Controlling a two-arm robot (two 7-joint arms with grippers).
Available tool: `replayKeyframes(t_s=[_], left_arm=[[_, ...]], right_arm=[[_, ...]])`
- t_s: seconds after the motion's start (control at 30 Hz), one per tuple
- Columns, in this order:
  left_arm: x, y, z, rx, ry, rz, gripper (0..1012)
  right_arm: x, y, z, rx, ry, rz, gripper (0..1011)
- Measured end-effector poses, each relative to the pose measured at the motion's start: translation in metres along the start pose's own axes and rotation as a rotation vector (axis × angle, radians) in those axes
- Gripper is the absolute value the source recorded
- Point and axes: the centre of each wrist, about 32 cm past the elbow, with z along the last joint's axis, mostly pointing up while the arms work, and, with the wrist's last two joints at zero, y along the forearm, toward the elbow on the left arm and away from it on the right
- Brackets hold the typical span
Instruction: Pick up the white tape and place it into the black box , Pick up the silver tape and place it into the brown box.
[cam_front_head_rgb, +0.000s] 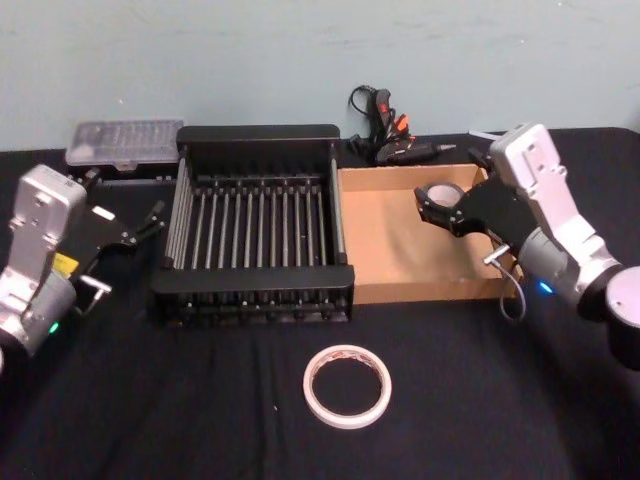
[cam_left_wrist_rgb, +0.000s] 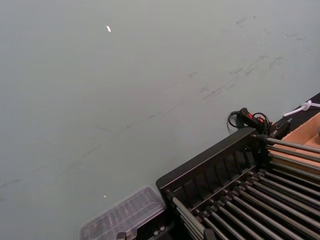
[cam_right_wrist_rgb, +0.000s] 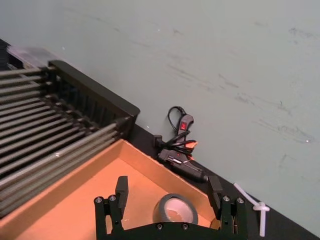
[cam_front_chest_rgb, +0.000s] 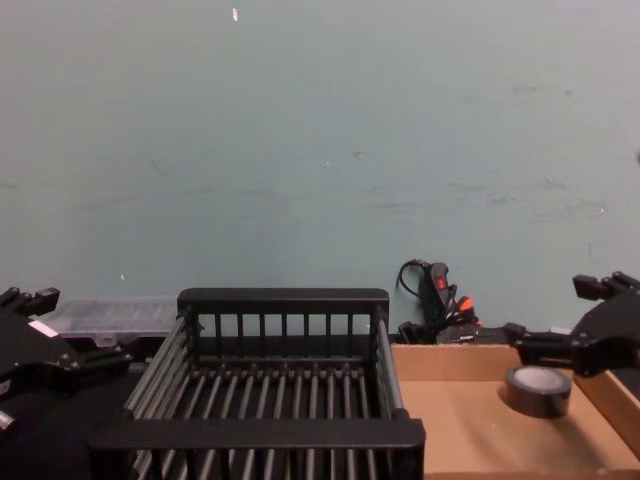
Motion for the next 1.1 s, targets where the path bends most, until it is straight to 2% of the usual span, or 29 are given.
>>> replayKeyframes(t_s=[0.2, 0.37, 0.5, 0.6, 0.8, 1.1], left_arm=[[0.0000, 0.000, 0.000, 0.000, 0.000, 0.000, 1001], [0.0000, 0.000, 0.000, 0.000, 0.000, 0.000, 1001], [0.0000, 0.000, 0.000, 0.000, 0.000, 0.000, 1001], [0.0000, 0.000, 0.000, 0.000, 0.000, 0.000, 1001], [0.0000, 0.000, 0.000, 0.000, 0.000, 0.000, 1001], [0.0000, 0.000, 0.000, 0.000, 0.000, 0.000, 1001]], right_arm=[[-0.0006, -0.021, 0.011, 0.008, 0.058, 0.045, 1002], [-0.0035, -0.037, 0.020, -0.016, 0.116, 0.094, 1002], [-0.0079, -0.048, 0.026, -0.056, 0.159, 0.129, 1002], [-0.0131, -0.057, 0.031, -0.108, 0.205, 0.168, 1002], [-0.0247, -0.066, 0.038, -0.191, 0.246, 0.236, 1003], [-0.0409, -0.071, 0.035, -0.294, 0.287, 0.304, 1002]])
